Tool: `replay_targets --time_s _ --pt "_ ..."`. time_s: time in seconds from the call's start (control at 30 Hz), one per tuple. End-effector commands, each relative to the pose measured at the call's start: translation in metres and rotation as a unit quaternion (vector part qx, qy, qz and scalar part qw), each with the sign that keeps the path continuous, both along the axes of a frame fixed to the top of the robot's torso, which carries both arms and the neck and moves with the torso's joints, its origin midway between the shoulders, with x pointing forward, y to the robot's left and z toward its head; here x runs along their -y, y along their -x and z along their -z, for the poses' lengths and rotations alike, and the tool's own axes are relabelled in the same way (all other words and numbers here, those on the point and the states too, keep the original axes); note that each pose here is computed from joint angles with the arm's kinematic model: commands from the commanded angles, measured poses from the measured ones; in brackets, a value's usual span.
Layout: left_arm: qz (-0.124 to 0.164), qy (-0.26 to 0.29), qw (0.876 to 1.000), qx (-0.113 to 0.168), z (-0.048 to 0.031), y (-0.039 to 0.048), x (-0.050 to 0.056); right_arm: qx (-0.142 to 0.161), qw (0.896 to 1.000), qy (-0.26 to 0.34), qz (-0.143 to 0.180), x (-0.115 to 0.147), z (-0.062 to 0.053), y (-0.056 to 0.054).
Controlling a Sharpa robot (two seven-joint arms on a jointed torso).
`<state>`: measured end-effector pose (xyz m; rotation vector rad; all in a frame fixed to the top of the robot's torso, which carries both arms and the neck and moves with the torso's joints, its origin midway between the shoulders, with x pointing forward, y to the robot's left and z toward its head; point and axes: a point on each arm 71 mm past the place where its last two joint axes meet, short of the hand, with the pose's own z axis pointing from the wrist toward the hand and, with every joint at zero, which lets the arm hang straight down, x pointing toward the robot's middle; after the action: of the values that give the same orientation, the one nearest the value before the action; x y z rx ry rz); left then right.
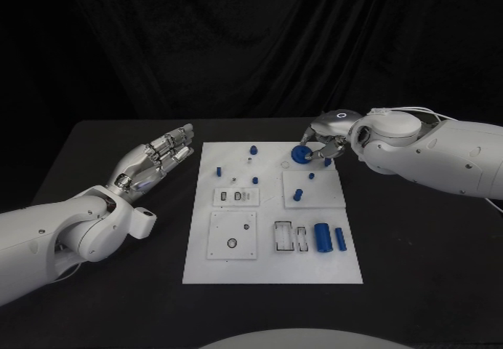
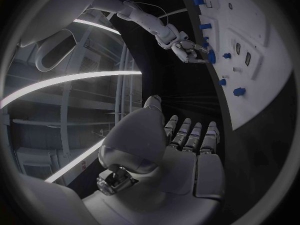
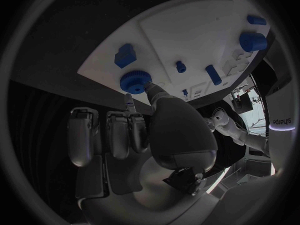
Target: Assemble the parts on the task board
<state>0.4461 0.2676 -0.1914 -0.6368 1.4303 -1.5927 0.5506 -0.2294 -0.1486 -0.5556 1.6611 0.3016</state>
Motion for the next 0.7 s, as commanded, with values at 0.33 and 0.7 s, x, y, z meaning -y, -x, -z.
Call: replay_targets --time_s 0.33,0.7 --pt "0.021 0.033 0.997 0.063 -0.0106 0.0035 0.0006 0.017 1.0 -0.008 0.003 -0.0037 -0.0017 -0.0012" --pt "0.023 0.033 0.997 0.061 -0.01 0.0025 0.0012 0.004 1.0 0.001 0.009 -0.0023 0.0009 -0.0016"
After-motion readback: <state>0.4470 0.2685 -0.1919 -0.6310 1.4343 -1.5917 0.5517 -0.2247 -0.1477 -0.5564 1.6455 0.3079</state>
